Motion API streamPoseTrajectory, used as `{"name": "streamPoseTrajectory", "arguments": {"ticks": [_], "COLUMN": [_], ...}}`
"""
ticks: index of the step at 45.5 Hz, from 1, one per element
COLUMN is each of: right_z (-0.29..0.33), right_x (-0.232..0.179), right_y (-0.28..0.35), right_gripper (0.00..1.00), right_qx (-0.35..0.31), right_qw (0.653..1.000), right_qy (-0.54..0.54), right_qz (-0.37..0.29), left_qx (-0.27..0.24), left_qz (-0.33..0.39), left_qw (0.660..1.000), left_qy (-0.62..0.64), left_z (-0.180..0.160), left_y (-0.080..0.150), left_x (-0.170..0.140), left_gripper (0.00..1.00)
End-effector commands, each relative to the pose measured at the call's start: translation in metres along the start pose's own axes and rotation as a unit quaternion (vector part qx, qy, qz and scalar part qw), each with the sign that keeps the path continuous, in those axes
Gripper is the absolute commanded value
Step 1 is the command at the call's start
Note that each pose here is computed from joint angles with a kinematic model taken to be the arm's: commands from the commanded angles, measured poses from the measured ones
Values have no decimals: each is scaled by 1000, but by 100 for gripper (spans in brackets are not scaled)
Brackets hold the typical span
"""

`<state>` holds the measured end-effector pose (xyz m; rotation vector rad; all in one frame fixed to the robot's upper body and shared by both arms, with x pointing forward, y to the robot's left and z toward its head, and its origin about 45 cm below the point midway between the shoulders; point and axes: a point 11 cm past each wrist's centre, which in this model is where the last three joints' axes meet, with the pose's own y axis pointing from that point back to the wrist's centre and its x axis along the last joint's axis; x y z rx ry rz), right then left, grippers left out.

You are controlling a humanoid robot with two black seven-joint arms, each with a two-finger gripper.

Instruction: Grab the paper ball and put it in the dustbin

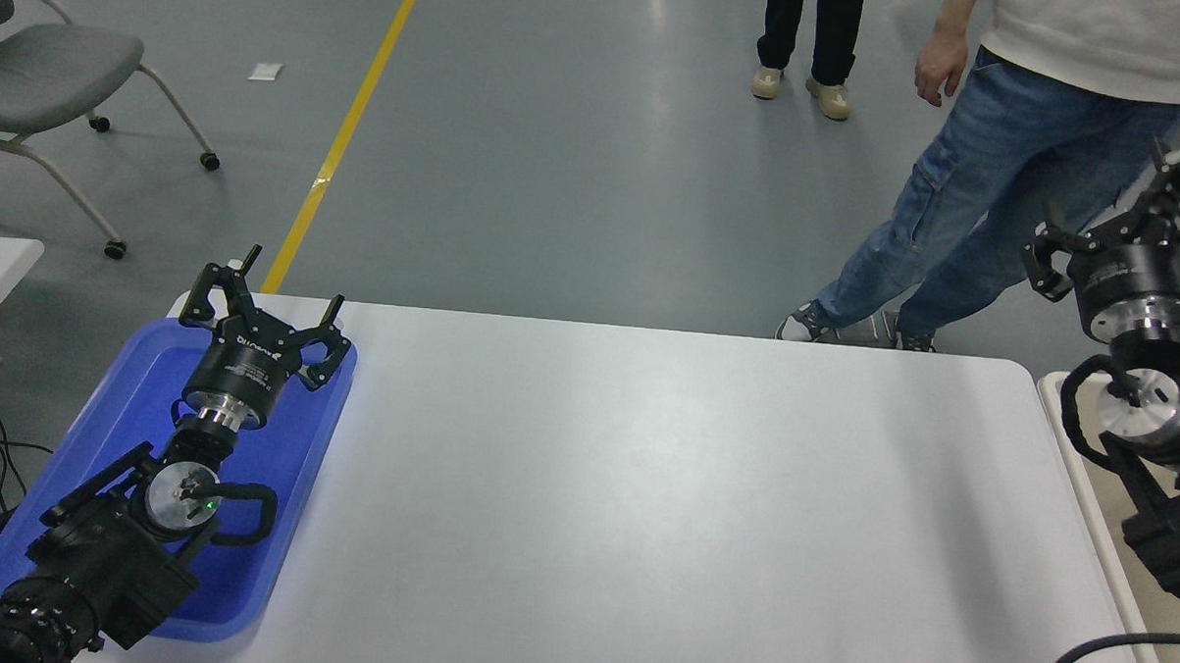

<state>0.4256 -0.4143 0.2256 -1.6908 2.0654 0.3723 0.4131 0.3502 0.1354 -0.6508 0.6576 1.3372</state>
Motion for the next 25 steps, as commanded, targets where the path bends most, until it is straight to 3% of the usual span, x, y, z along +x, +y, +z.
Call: {"name": "streamPoseTrajectory", "arguments": {"ticks": [1, 12, 25], "right_z": [33, 60, 59], "right_x": [2, 8, 5], "right_y": [20, 29, 27], "right_gripper": [100, 100, 100], "right_qx": [-1, -46, -46], "right_qw": [1000, 999, 999], "right_qy": [-25, 17, 17], "right_qz": [10, 5, 0], "left_qx": [0, -1, -1], "left_qz": [0, 0, 0], "left_qw": [1000, 1000, 1000], "left_qy": [0, 0, 0], "left_z": [0, 0, 0], "left_y": [0, 0, 0], "left_x": [0, 0, 0], "left_gripper": [100, 100, 100]}}
